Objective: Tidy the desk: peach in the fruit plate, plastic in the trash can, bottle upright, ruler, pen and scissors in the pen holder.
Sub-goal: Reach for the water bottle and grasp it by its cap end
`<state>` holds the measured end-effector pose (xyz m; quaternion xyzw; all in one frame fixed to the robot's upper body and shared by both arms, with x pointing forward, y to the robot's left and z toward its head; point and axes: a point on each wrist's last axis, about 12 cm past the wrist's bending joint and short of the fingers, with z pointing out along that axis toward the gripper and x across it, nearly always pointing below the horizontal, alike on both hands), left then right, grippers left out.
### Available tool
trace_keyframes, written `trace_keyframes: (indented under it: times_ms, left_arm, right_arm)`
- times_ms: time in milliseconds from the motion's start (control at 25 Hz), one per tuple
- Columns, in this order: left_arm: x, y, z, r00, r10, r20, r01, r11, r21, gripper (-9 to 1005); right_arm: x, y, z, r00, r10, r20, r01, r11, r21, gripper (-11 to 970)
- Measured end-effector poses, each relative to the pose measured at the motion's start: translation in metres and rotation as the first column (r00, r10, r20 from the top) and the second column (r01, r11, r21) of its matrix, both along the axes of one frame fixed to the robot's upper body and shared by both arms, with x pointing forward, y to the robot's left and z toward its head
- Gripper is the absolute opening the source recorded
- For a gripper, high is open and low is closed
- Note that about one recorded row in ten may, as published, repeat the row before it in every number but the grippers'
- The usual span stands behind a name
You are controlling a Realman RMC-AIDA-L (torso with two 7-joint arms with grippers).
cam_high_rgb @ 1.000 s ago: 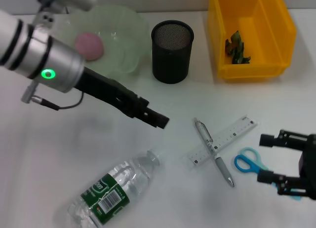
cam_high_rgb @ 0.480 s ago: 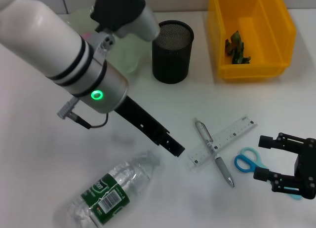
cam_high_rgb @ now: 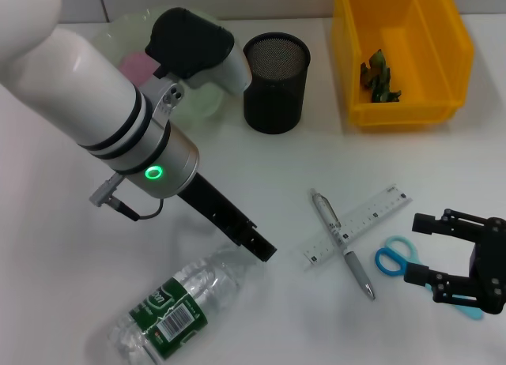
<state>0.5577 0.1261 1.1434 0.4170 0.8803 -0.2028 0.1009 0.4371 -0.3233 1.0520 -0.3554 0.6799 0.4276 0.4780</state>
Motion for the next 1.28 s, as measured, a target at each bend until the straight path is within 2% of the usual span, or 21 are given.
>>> trace_keyframes:
  times_ms: [480,800,1040,1240,1280]
  left_arm:
    - [-0.007,-0.002,-0.016,1.000,-0.031,0.001,0.031,0.998,0.054,842]
    - [-0.007,-0.002,-0.020,0.999,-0.037,0.011,0.036,0.998,0.059,841]
    - [-0.008,-0.001,-0.023,0.997,-0.073,0.026,0.071,0.996,0.061,770]
    - [-0.009,-0.001,-0.022,0.996,-0.082,0.032,0.080,0.995,0.061,546]
    - [-0.009,-0.001,-0.022,0.996,-0.082,0.032,0.080,0.995,0.061,527]
  right_arm:
    - [0.001,0.002,-0.001,1.000,0.000,-0.007,0.000,1.000,0.006,760]
    - [0.002,0.002,-0.001,1.000,-0.005,-0.008,0.005,1.000,0.002,760]
    - [0.003,0.002,-0.004,1.000,-0.016,-0.022,0.016,1.000,0.001,760]
    - [0.004,0.002,-0.004,1.000,-0.018,-0.023,0.018,1.000,-0.001,760]
    - [0.004,0.001,-0.004,1.000,-0.020,-0.023,0.020,1.000,-0.001,760]
